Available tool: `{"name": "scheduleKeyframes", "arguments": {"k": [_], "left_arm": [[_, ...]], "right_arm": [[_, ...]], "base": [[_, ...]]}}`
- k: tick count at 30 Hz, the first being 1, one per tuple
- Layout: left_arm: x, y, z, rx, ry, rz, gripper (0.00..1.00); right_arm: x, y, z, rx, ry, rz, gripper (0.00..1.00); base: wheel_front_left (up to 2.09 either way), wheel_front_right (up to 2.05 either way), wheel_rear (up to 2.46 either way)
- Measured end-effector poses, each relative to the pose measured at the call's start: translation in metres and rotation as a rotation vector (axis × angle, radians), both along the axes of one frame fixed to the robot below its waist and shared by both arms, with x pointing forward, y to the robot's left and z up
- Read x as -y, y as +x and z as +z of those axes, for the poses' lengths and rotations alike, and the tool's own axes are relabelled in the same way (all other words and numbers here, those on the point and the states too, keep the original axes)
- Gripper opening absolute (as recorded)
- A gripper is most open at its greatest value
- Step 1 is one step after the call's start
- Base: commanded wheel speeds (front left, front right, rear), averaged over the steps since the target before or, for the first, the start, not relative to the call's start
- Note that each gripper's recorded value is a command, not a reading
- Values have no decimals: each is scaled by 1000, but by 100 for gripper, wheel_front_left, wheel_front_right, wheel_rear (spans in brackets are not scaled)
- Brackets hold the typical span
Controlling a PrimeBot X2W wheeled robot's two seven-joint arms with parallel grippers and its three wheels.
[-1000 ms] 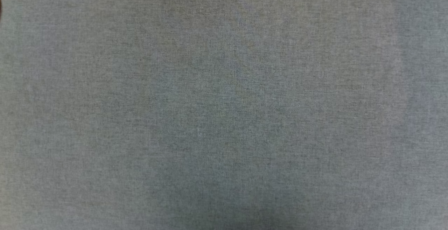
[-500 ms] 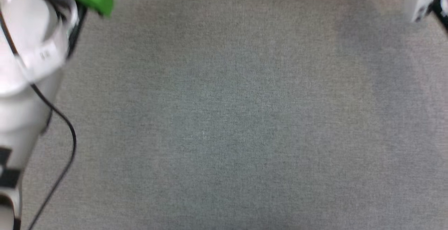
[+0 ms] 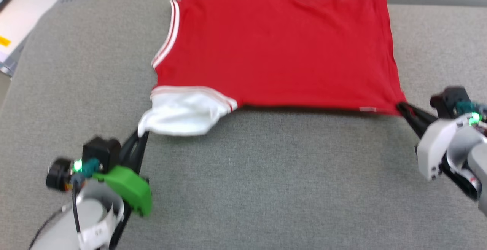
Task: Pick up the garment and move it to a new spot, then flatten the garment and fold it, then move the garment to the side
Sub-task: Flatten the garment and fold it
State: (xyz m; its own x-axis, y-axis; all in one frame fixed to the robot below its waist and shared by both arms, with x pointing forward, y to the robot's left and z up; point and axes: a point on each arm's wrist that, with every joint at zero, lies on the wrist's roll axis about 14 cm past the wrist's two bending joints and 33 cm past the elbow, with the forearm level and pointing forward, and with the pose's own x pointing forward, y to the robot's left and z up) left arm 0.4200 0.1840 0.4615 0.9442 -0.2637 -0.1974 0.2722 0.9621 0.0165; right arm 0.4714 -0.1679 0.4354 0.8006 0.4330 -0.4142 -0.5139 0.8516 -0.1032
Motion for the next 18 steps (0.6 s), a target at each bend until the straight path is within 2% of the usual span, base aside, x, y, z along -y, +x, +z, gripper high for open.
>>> {"name": "scheduleKeyframes", "arguments": {"k": [6,11,18], "left_arm": [[-1,-63,-24,-132,-45,45,0],[6,-109,-41,-256,-128,80,0],[4,-150,-51,-356,-174,128,0]], "right_arm": [[12,-52,-12,-59,20,-25,0],[22,-95,-25,-119,53,-71,0],[28,-143,-34,-187,79,-111,0]], "base": [[0,0,0],[0,0,0],[0,0,0]]}}
